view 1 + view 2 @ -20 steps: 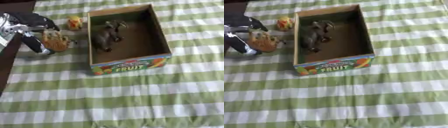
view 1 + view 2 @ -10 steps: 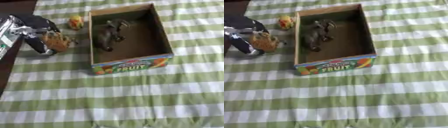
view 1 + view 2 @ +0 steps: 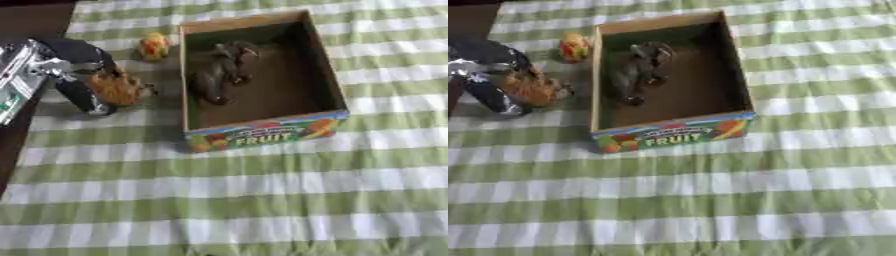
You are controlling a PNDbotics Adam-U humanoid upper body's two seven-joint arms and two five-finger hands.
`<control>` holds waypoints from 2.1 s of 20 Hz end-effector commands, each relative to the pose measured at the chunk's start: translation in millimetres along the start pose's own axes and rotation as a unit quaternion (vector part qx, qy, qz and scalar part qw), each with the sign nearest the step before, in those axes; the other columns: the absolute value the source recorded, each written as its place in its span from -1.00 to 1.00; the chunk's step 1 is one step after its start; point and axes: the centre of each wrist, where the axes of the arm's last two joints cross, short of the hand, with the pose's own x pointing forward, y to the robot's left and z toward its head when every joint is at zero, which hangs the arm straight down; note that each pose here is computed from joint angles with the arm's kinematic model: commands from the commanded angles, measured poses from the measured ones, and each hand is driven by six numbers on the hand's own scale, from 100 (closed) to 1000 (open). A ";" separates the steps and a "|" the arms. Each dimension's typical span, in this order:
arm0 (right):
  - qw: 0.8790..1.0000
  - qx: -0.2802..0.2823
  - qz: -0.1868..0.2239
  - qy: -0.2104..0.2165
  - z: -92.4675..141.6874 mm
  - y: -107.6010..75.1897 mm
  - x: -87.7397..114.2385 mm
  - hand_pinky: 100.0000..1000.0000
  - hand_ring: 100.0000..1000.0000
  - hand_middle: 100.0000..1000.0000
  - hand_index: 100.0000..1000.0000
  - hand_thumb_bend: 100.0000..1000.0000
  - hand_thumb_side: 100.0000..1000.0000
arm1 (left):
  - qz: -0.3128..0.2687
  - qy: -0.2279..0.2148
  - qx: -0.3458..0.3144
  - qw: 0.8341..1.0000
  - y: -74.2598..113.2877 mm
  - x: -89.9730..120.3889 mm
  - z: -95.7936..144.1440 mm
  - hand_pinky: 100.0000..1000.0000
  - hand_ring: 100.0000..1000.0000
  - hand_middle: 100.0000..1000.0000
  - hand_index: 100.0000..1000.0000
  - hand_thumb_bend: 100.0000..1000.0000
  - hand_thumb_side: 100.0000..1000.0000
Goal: Pick up objects on the table and place them in the box.
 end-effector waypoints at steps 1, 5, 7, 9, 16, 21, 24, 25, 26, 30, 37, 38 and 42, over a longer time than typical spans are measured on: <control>1.000 -0.007 0.006 -0.014 -3.0 -8.5 6.5 0.50 0.61 0.47 0.69 -1.00 1.00 | 0.001 0.011 0.007 1.000 6.4 -8.6 5.7 0.20 0.63 0.60 0.76 -0.29 0.03; 1.000 -0.007 0.005 -0.013 -4.6 -8.1 7.9 0.50 0.61 0.47 0.69 -1.00 1.00 | 0.005 0.010 -0.005 1.000 3.4 -9.0 3.0 0.20 0.62 0.59 0.74 -0.29 0.03; 1.000 -0.008 0.004 -0.013 -4.9 -8.0 8.0 0.50 0.61 0.47 0.69 -1.00 1.00 | 0.005 0.011 -0.002 1.000 3.4 -9.0 2.9 0.18 0.61 0.56 0.67 -0.37 0.00; 1.000 -0.007 0.004 -0.012 -4.8 -7.8 8.0 0.50 0.61 0.47 0.70 -1.00 1.00 | 0.005 0.012 0.006 1.000 3.8 -8.8 3.2 0.15 0.56 0.51 0.62 -0.50 -0.03; 1.000 -0.006 0.003 -0.008 -4.1 -7.9 7.3 0.50 0.61 0.48 0.70 -1.00 1.00 | 0.006 0.024 0.037 0.999 2.4 -8.7 2.1 0.03 0.45 0.36 0.41 -1.00 -0.15; 1.000 -0.007 0.003 -0.005 -3.2 -7.9 6.4 0.50 0.61 0.48 0.70 -1.00 1.00 | 0.007 0.025 0.047 0.999 3.4 -9.1 2.6 -0.02 0.41 0.30 0.36 -1.00 -0.24; 1.000 -0.007 0.002 -0.003 -2.8 -7.6 6.0 0.50 0.62 0.48 0.70 -1.00 1.00 | 0.008 0.026 0.051 0.998 5.0 -9.5 3.7 -0.04 0.39 0.28 0.36 -1.00 -0.28; 1.000 -0.007 0.002 -0.003 -2.6 -7.5 5.9 0.50 0.62 0.48 0.70 -1.00 1.00 | 0.008 0.026 0.053 0.998 5.8 -9.7 4.2 -0.05 0.38 0.26 0.34 -1.00 -0.30; 1.000 -0.007 0.002 -0.002 -2.4 -7.5 5.7 0.50 0.62 0.48 0.70 -1.00 1.00 | 0.008 0.028 0.056 0.998 7.0 -9.9 5.1 -0.06 0.36 0.24 0.33 -1.00 -0.31; 1.000 -0.007 0.000 -0.001 -2.1 -7.1 5.5 0.50 0.62 0.48 0.70 -1.00 1.00 | 0.007 0.038 0.082 0.996 12.5 -9.9 8.5 -0.17 0.25 0.12 0.19 -1.00 -0.49; 1.000 -0.007 -0.002 -0.002 -1.9 -6.7 5.3 0.50 0.61 0.47 0.70 -1.00 1.00 | 0.003 0.059 0.130 0.990 19.2 -9.6 12.0 -0.27 0.14 0.00 -0.05 -1.00 -0.63; 1.000 -0.007 -0.002 -0.001 -1.8 -6.7 5.2 0.50 0.61 0.47 0.70 -1.00 1.00 | 0.003 0.060 0.134 0.989 19.8 -9.5 12.3 -0.28 0.13 -0.01 -0.07 -1.00 -0.63; 1.000 -0.006 -0.002 0.001 -1.2 -6.5 4.7 0.50 0.61 0.47 0.69 -1.00 1.00 | 0.004 0.066 0.146 0.987 23.2 -8.8 14.4 -0.30 0.11 -0.04 -0.13 -1.00 -0.63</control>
